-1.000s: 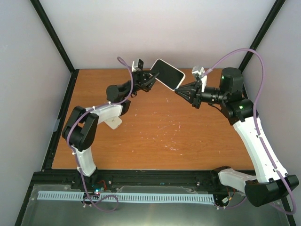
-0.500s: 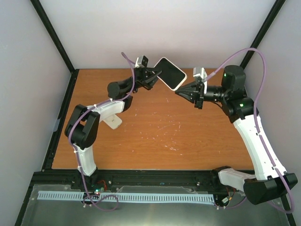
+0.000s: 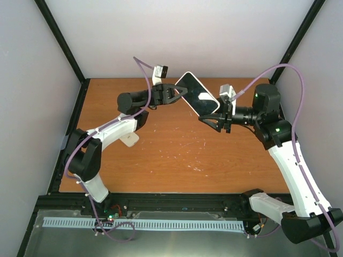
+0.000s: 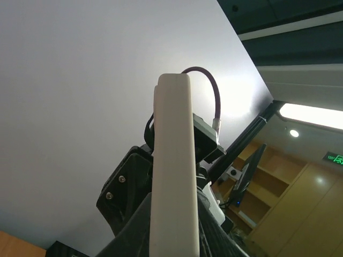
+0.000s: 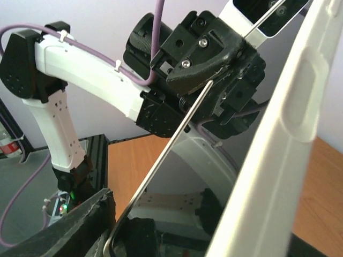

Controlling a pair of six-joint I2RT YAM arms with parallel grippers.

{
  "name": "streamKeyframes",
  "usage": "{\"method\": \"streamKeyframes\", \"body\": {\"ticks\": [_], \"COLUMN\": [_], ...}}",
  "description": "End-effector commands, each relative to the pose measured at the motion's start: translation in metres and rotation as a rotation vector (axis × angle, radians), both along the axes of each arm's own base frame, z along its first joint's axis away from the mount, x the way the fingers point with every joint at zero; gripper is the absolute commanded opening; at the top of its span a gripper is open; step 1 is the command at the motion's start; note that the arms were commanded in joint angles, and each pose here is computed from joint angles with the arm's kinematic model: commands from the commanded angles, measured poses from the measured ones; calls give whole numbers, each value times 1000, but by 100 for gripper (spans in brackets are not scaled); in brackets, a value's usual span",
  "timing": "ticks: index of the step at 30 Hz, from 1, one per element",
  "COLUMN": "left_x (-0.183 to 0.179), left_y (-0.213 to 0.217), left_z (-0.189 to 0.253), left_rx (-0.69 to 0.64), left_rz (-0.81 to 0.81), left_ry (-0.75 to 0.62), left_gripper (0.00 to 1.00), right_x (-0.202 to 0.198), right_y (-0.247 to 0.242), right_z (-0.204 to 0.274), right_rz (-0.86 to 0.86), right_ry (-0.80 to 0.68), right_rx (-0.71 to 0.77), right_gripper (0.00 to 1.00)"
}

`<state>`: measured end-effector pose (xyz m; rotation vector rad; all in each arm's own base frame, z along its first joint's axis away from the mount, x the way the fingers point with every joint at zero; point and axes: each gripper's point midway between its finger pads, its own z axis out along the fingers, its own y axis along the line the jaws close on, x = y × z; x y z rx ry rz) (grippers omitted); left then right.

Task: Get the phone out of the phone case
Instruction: Remove the phone case from the phone.

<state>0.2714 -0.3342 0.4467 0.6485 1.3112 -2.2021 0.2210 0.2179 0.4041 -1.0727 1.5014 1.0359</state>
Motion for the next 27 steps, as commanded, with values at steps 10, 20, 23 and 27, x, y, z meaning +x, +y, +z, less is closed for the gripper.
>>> {"method": "streamKeyframes", "body": {"ticks": [10,20,23,27], "left_x": [4,30,33,33], "left_y": [14,9,9,10], "left_z": [-4,-31,-34,-35], "left_rx": [-29,-25,-22,-19], "left_rz": [77,52,60,67], "left_ry": [-15,208,223,227], "left_gripper": [0,0,0,0], "right_x": [-28,-39,-38,-39], "right_y": [0,-2,-2,-2], "right_z": [-7,8,18,25], "right_rz": [132,182,175,172], "right_ry": [-95,-267,-296,-303], "right_rx": [3,-28,-26,-17], "right_gripper": [28,36,35,23]}}
